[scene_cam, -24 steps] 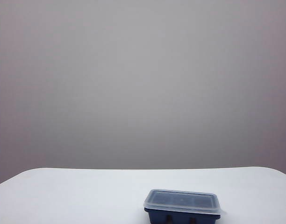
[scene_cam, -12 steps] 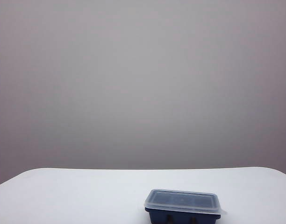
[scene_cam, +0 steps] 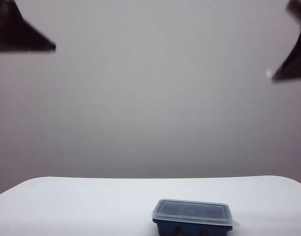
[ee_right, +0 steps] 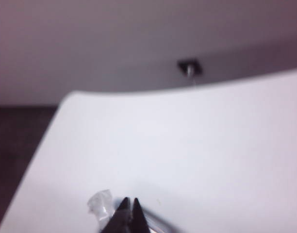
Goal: Pick up the ice cube tray, remove its lid, and then place both the tray and the lid back on the table.
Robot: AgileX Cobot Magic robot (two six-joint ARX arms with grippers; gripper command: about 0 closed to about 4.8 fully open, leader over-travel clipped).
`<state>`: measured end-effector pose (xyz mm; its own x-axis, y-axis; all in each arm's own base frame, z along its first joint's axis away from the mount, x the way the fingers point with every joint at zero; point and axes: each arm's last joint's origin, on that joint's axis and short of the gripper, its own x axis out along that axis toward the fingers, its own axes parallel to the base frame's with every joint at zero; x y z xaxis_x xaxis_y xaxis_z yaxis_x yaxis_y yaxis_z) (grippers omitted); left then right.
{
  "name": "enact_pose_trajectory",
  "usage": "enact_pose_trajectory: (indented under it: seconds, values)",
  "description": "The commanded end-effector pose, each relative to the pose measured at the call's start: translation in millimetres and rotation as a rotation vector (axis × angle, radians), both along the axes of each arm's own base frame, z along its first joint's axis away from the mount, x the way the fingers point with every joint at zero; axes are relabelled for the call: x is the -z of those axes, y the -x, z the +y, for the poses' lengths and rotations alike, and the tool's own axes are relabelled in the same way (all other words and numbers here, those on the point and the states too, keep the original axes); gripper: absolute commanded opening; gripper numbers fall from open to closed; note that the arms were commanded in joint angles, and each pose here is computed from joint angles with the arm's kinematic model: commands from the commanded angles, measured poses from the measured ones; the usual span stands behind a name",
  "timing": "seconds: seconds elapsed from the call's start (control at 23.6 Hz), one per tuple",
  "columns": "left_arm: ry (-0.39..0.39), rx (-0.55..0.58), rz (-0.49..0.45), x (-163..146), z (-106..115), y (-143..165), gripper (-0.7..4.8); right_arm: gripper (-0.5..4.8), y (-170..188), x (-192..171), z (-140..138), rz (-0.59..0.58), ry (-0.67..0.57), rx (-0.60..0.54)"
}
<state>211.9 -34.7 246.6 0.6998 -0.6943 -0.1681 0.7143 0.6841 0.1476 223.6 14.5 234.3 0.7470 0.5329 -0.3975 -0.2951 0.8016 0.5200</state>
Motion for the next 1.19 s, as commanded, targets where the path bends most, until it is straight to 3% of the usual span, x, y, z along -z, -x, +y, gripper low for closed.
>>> enact_pose_trajectory:
  seconds: [0.04,0.34,0.51,0.64,0.76,0.93,1.19]
  values:
    - [-0.026,0.026,0.036,15,-4,-12,0.9,0.01,-21,31,0,0.06,0.043,-0.082]
    - [-0.033,0.09,0.156,46,-10,-28,0.89,0.43,-47,118,6,0.327,-0.132,-0.297]
    - [-0.035,0.102,0.178,53,-14,-32,0.89,0.61,-48,144,7,0.42,-0.188,-0.325]
    - [-0.032,0.114,0.182,56,-15,-33,0.89,1.07,-46,155,8,0.477,-0.241,-0.349]
    - [-0.029,0.132,0.171,56,-17,-34,0.89,1.19,-45,161,9,0.535,-0.286,-0.34]
    - [-0.026,0.141,0.145,54,-18,-35,0.9,1.81,-45,161,12,0.55,-0.296,-0.343]
    - [-0.027,0.196,0.123,52,-31,-32,0.9,1.81,-52,161,25,0.576,-0.265,-0.347]
